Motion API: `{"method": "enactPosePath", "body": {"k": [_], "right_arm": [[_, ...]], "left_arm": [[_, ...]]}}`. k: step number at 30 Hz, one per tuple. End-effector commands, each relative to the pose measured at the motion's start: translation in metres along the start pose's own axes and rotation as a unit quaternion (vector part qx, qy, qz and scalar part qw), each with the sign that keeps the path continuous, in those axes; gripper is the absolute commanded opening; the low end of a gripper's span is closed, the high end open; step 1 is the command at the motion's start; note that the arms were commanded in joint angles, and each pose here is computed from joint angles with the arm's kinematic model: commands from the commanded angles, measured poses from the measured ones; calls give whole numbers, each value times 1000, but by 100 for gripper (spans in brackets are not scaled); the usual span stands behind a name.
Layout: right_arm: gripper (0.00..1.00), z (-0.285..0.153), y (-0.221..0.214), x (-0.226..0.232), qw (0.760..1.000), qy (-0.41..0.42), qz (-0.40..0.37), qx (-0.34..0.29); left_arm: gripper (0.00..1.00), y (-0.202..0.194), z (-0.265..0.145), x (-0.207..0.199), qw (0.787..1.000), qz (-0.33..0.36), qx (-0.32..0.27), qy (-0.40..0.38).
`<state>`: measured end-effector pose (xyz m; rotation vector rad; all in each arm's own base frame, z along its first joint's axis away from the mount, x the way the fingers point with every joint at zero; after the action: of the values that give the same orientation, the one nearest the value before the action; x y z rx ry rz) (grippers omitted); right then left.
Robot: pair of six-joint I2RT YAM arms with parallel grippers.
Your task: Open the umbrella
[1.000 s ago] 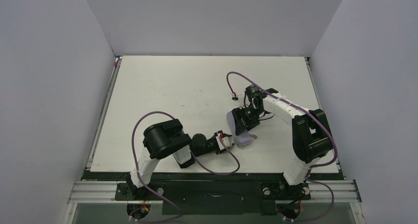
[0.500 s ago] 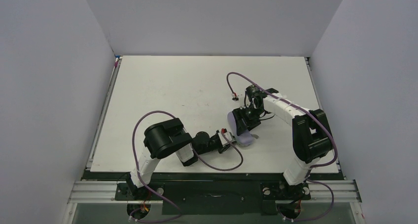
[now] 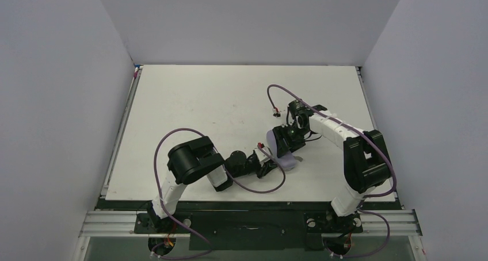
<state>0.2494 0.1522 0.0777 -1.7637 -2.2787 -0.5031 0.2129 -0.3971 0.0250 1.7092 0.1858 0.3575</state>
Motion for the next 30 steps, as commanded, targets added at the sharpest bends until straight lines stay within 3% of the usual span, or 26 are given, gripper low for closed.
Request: {"method": "enactPosePath", "body": {"k": [1,5,11,18,30], "right_arm": [[0,14,-1,15,999,40,21,-6],[0,17,-8,11,999,34,25,1],[0,17,-13,7,999,26,18,6],[0,14,-24,6,999,28,-1,26],[0,8,-29,7,995,36,-60,65]], "left_arm": [[17,10,15,-13,999,-35,-18,-26],[0,18,17,-8,999,-35,-31,-13],[0,24,7,5,998,-33,-36,34],[0,-1,-4,43,989,-36,26,140],[0,-17,-20,98,973,-17,68,220]]}}
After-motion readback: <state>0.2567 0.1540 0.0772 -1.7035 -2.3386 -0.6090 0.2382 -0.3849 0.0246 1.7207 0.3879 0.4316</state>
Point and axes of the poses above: each gripper's point midway between its finger pads, its own z axis out along the fingers, its own x axis along the line the jaws close on, y = z × x, the point moved 3 cm from there along -z, back along the fingers, and after that the axes turned 12 degrees about z, right-handed, at the moved point
